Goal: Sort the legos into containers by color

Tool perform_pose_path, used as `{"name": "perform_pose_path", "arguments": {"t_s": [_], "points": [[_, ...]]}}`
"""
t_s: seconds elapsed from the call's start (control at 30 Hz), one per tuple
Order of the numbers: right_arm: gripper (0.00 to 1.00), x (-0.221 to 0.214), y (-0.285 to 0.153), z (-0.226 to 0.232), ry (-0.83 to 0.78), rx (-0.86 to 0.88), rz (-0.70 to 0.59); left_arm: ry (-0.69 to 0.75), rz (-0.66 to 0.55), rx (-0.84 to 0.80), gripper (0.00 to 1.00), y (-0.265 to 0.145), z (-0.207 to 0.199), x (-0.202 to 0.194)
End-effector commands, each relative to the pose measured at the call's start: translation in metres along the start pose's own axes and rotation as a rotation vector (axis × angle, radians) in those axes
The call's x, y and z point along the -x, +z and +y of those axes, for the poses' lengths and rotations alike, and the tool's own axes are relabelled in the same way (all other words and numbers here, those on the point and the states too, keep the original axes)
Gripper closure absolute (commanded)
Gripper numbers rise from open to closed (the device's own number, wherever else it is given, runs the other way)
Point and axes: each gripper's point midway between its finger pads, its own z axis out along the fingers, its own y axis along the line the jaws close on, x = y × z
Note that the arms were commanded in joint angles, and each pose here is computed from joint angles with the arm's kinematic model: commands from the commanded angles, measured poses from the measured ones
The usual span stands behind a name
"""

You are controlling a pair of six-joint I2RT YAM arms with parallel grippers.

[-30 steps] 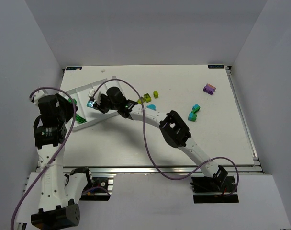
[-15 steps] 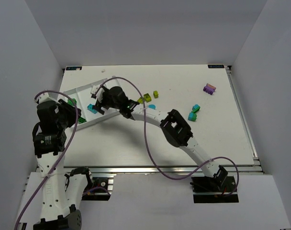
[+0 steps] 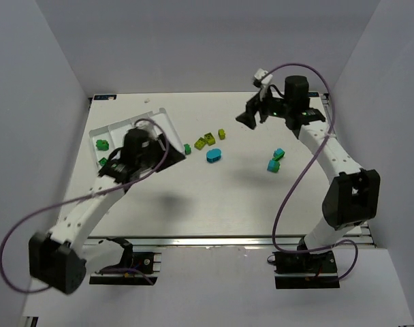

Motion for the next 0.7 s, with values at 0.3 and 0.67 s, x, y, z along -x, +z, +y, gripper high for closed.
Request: {"name": "perform_pose_path", "arguments": {"t_s": [0.3, 0.67], "points": [[0.38, -0.107, -0.149, 0.054, 0.14, 0.213, 0.104, 0.64, 0.276, 0.091, 0.28, 0.152, -0.08, -0.055], [0.42, -0.107, -0.161, 0.062, 0.148, 0.218, 0.053, 1.078, 0.411, 0.131, 0.28, 0.227, -0.055, -0.062]]}}
